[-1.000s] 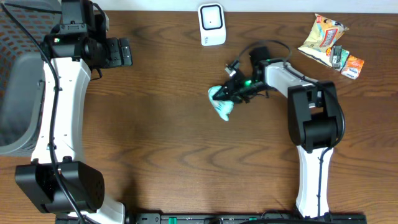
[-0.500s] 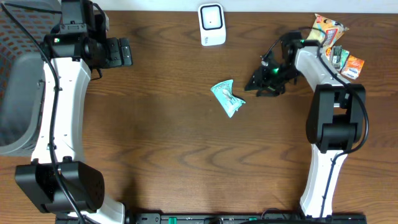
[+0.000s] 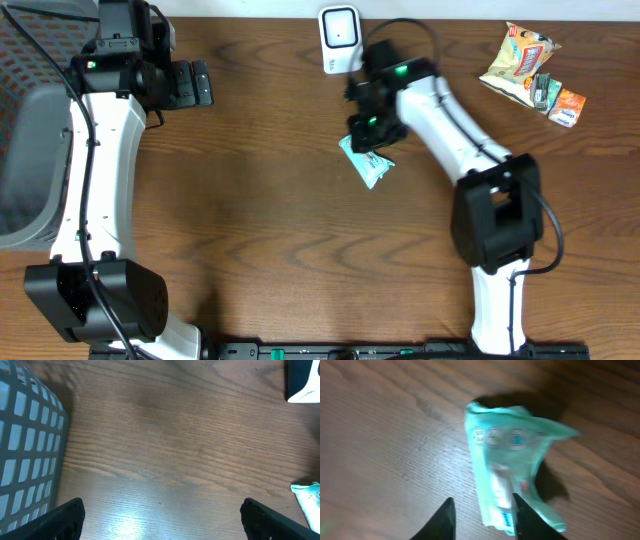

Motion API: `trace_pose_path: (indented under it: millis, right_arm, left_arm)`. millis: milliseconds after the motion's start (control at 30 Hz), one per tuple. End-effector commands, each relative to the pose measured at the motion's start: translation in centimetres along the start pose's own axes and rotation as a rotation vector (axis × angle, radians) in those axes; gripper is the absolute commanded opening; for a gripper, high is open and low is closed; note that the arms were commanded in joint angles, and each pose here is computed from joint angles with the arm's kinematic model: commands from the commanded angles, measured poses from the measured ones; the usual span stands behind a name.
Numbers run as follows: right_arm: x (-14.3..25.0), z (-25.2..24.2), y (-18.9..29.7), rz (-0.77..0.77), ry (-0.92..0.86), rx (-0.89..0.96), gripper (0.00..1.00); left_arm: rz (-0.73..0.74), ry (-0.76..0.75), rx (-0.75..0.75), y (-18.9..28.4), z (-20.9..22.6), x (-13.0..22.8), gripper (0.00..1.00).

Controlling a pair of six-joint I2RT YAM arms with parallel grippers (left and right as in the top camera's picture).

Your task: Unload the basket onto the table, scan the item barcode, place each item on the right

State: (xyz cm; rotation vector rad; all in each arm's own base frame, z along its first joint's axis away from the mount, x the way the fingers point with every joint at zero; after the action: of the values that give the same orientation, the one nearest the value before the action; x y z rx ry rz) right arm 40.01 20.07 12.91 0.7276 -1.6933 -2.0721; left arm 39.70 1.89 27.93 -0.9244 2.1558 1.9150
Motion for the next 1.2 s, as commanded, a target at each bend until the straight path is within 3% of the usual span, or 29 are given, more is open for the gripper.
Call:
trace_pose_path:
  millis: [0, 333, 567, 800, 900, 1033, 1167]
  right_arm:
    - [0.1, 0.5, -0.3, 0.05, 0.015, 0.22, 0.26]
    - [0.1, 3.4, -1.2, 0.073, 0.065, 0.423, 0.3]
    - [1.1, 3.3, -4.2, 0.069, 0.077, 0.43, 0.39]
    - [2.3, 2.4, -6.3, 0.071, 0.072, 0.462, 0.4]
    - [2.5, 2.2, -6.3, 0.078, 0.068, 0.464, 0.32]
    - [2.4, 1.7, -6.3, 0.07, 0.05, 0.449, 0.01]
    - [2.0, 1.2, -5.9, 0.042, 0.001, 0.307, 0.01]
  left_arm:
    - [0.007, -0.015, -0.003, 0.0, 0.0, 0.2, 0.98]
    - [0.007, -0.015, -0.003, 0.0, 0.0, 0.2, 0.98]
    - [0.007, -0.015, -0.003, 0.0, 0.0, 0.2, 0.98]
    - [0.007, -0.015, -0.003, 0.0, 0.0, 0.2, 0.98]
    - [0.007, -0.015, -0.003, 0.0, 0.0, 0.2, 0.98]
    - [0.007, -0.015, -0.003, 0.0, 0.0, 0.2, 0.98]
    - [0.007, -0.015, -0.003, 0.0, 0.0, 0.2, 0.98]
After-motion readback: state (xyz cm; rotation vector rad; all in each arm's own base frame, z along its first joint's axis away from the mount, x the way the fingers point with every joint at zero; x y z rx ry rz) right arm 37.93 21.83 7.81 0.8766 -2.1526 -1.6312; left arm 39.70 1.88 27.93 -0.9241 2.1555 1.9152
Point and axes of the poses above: each gripper's point midway between its finger pads, its own y axis back along the fingers, its own z axis along the line the jaws close on, x = y × z, the point moved 7 cm from there along y, back along the fingers, and after that the axes turned 13 degrees about y, right-handed, at the moved point
